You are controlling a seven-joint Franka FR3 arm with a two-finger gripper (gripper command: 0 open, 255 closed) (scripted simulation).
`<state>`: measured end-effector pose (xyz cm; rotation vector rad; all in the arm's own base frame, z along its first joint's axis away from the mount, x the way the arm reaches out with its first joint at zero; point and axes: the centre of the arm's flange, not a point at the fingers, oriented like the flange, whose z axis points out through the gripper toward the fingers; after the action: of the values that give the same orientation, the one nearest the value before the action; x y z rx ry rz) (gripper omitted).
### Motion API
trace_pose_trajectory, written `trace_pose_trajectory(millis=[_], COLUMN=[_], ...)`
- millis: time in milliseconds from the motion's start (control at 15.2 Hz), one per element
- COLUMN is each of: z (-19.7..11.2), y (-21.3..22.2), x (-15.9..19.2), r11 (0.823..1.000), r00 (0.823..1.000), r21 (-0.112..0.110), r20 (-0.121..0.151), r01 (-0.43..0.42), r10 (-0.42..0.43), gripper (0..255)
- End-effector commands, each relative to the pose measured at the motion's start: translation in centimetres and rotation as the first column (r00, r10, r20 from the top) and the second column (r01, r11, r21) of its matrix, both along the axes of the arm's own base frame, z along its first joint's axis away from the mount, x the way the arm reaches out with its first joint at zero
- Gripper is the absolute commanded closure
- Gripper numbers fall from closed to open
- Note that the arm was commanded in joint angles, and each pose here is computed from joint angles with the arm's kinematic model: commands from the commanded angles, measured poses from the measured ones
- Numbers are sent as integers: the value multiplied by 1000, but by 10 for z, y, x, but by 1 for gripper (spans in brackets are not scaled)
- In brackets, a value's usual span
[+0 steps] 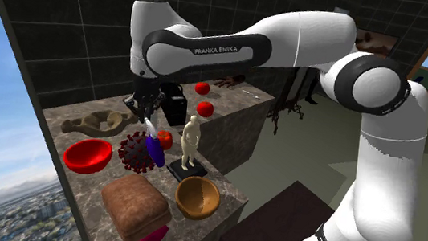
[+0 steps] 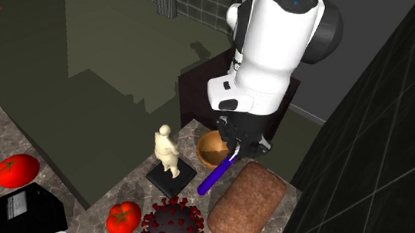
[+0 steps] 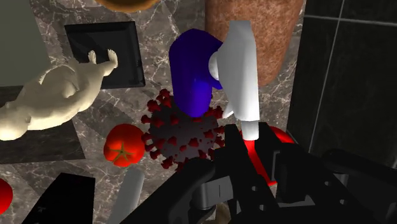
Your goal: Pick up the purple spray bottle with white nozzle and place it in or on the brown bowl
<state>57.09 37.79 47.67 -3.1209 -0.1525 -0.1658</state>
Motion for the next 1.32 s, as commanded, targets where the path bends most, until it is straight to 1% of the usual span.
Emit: trace_pose_trajectory(millis=[0, 660, 1254], z=[8, 65, 17], y=[-17, -89, -89], x=[-22, -113, -113], r11=[1000, 1000, 1000], r00=[1000, 1000, 1000], r21=[-1, -1, -1], r20=[0, 0, 0], r01=[1, 1, 1], r10=[-1, -1, -1], gripper=[255, 255, 255])
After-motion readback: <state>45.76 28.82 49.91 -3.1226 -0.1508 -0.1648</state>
